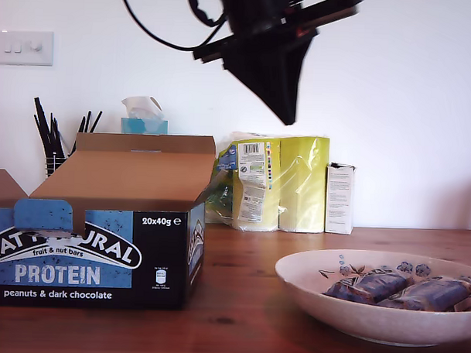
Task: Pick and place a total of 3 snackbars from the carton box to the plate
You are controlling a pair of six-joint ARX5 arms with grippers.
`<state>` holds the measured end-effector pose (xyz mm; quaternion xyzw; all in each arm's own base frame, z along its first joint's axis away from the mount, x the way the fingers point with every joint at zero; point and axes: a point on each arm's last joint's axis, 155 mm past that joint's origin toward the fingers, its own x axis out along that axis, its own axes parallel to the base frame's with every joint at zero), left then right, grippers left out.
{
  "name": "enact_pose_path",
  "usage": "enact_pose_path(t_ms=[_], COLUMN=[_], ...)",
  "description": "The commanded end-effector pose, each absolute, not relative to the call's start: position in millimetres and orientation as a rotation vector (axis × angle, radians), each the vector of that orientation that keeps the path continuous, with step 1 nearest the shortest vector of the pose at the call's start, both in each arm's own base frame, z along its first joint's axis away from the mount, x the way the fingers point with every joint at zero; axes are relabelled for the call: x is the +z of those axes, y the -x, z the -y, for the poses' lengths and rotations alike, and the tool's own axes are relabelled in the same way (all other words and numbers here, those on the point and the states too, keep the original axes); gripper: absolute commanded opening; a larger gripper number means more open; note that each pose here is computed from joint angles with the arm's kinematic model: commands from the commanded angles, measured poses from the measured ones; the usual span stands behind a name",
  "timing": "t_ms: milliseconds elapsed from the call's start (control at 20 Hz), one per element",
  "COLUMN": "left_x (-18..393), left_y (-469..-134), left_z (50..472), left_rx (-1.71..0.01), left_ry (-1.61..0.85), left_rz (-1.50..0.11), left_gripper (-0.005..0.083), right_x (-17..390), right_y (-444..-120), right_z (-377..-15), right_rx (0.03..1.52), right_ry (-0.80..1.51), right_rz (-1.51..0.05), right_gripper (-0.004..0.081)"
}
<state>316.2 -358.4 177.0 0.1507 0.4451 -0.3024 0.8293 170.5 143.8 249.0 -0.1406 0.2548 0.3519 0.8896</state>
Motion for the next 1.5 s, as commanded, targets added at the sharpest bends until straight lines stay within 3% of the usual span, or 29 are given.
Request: enact_pose_path(t_ms=[0,300,550,900,950,1100,1150,1450], left_x=[167,161,113,106,107,113,113,93], left_y=[-315,-319,-312,-310,-312,-324,-328,-331], left_z=[344,285,237,238,235,221,217,229], left_rx=[-0.622,-0.544,-0.476,-0.598,-0.611,-0.622,-0.624,-0.721], left_ry=[-0.335,-0.269,-0.238,-0.013,0.025,0.132,0.160,0.276], left_rz=[-0.969,-0.966,-1.049,-1.130,-1.138,-1.143,-1.147,-1.216], left_gripper=[-0.0015,-0.0015,-0.0017,-0.0008,0.0017,0.0266,0.0294,0.0292], right_x=[252,255,253,251,251,251,251,254], right_y=[-174,-185,-191,-190,-190,-190,-190,-192], right_z=[-147,-156,-160,-163,-163,-163,-164,-164], right_rx=[0.737,0.742,0.744,0.761,0.760,0.760,0.761,0.759], right_ry=[0.293,0.303,0.307,0.305,0.305,0.304,0.305,0.301], right_rz=[-0.517,-0.497,-0.503,-0.513,-0.514,-0.513,-0.513,-0.498], right_gripper=[-0.0013,-0.0013,-0.0013,-0.0013,-0.0013,-0.0013,-0.0013,-0.0013])
